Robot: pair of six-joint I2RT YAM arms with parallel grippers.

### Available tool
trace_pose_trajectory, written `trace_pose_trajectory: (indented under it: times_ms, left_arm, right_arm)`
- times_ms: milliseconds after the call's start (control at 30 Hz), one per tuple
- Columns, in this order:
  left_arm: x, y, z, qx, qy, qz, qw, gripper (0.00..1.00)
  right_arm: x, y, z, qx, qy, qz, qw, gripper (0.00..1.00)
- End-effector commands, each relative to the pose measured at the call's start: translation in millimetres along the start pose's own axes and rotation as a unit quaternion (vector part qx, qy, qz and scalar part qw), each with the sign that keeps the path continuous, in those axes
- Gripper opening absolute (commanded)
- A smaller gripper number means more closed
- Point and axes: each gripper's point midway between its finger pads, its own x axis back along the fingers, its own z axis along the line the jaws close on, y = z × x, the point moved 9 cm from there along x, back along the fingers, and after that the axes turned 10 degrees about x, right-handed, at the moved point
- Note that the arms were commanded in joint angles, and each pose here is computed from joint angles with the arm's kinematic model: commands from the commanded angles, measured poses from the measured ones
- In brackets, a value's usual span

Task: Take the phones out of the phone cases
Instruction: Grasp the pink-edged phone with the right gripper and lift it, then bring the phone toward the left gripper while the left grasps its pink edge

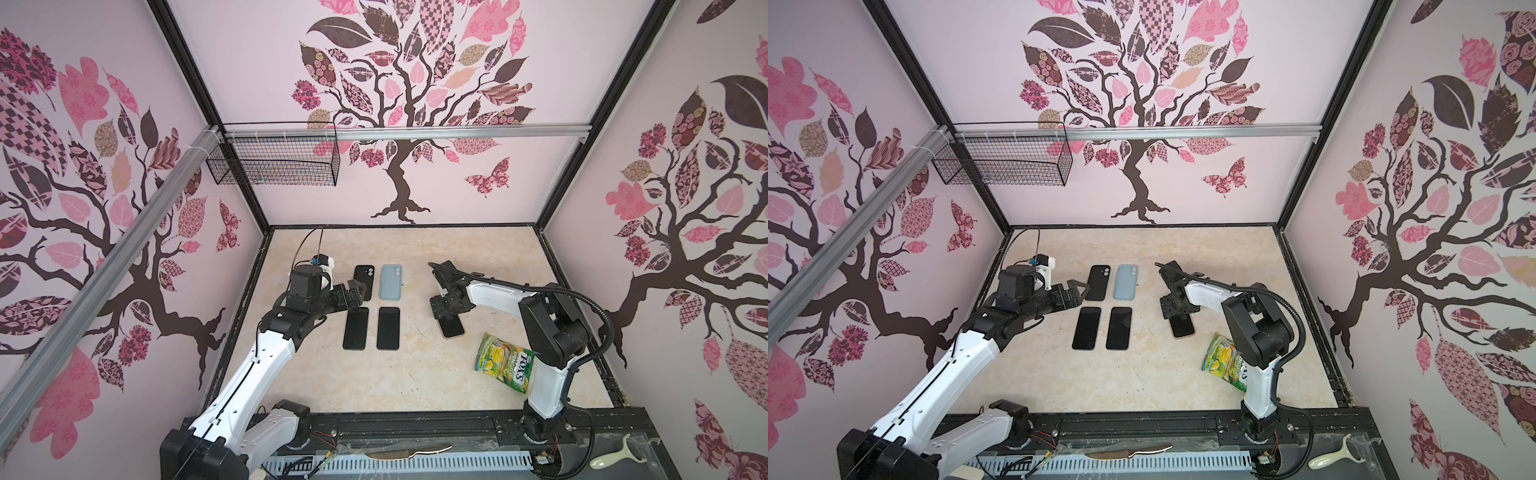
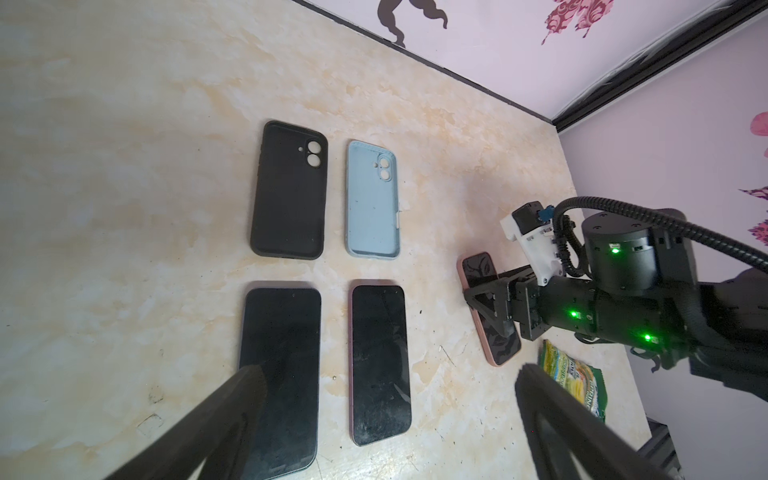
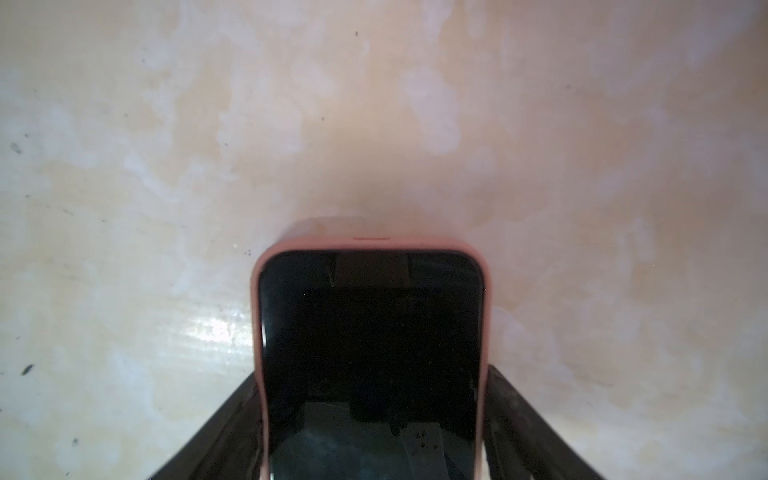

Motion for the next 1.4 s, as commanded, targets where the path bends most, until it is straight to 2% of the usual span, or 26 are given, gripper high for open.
trace_pose_trajectory:
  times_ms: [0,133,300,467,567,700,833,1100,1267,1367]
  left_arm:
    - [-2.8,-2.4,3.7,-0.013,0.031,0.015,0.999,0.98]
    - [-6.5,-11.2,-7.2,-0.039,0.030,0.020,0.999,0.98]
    - [-17.7,-25.9,-24.7,-0.082,0.062,0.029,0.994,0.98]
    - [-27.1,-40.8,-42.3,-0.088,0.019,0.042,0.995,0.98]
    - [-28.5,-45.4,-50.2,-0.083,-0.020,0.044,0.995,0.98]
    - [-28.0,-51.0,-61.0,-0.077,-0.079,0.044,0.993,0.98]
    - [-30.3,-61.0,-73.8,-0.093,-0.103,0.054,0.989,0.97]
    - [-44.4,-84.8,-99.8,-0.107,-0.148,0.089,0.979,0.95]
    - [-55.3,-97.8,-109.3,-0.108,-0.162,0.111,0.975,0.93]
    - [-60.3,-105.0,-115.5,-0.112,-0.167,0.121,0.972,0.90]
  right_arm:
    - [-21.3,-30.5,-0.4,0.021,-0.014,0.089,0.996,0.62]
    - [-9.3,-26.1,-0.9,0.016,-0.011,0.065,0.998,0.45]
    - [24.1,-15.9,-0.7,-0.007,0.010,-0.003,1.000,0.23]
    - [58.8,-14.8,-4.4,-0.041,0.051,-0.077,0.995,0.00]
    - [76.0,-21.0,-14.2,-0.094,0.088,-0.115,0.985,0.00]
    - [97.9,-30.5,-26.8,-0.183,0.132,-0.180,0.957,0.00]
    - [118.5,-37.2,-29.7,-0.270,0.170,-0.237,0.917,0.00]
    - [129.3,-49.8,-27.4,-0.421,0.260,-0.260,0.829,0.00]
    - [127.2,-54.2,-22.9,-0.457,0.300,-0.247,0.800,0.00]
    - [127.6,-57.7,-19.2,-0.464,0.306,-0.252,0.792,0.00]
